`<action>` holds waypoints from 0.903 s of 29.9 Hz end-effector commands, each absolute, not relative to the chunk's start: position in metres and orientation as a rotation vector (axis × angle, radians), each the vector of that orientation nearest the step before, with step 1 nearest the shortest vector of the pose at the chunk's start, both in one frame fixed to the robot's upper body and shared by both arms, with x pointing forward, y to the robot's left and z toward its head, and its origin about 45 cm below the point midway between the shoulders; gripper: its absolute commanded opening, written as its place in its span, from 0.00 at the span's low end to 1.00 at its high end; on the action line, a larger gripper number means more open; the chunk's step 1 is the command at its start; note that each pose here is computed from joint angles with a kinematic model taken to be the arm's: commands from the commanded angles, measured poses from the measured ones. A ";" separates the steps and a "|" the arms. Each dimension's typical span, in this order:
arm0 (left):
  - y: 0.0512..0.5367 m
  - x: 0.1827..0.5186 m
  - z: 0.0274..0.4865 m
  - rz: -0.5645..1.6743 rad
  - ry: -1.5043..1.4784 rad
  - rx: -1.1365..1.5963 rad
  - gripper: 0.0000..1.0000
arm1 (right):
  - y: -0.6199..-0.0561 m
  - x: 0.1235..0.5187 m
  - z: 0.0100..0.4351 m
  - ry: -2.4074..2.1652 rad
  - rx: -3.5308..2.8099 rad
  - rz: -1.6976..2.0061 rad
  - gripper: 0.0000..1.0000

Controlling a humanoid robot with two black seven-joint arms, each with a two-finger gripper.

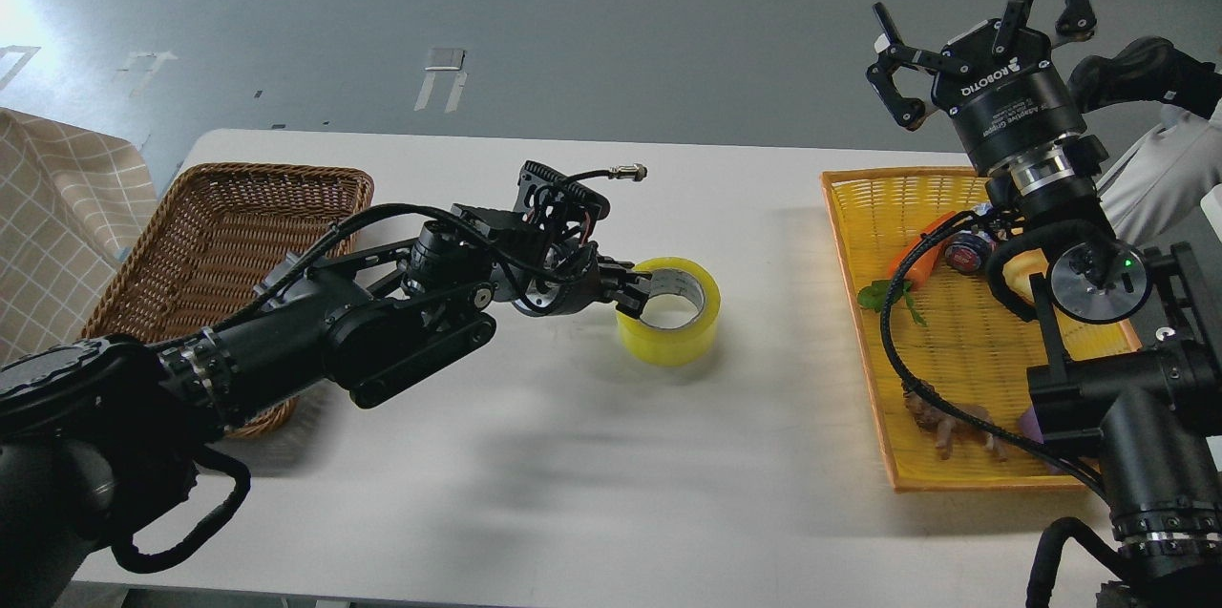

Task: Place and transfer tape with both arms
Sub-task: 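Lift the tape roll with the left gripper over the wicker basket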

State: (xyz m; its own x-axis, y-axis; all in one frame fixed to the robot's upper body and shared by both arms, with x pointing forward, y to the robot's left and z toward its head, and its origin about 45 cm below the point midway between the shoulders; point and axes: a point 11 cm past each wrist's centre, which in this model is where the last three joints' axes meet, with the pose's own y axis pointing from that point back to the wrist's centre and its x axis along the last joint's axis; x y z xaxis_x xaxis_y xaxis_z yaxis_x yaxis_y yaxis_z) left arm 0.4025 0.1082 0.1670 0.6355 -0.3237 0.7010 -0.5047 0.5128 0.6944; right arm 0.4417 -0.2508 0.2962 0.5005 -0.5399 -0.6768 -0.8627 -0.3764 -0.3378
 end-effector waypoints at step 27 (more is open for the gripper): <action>0.362 0.452 0.311 0.470 -0.937 1.316 0.00 | -0.253 0.439 0.290 1.159 -2.061 0.625 1.00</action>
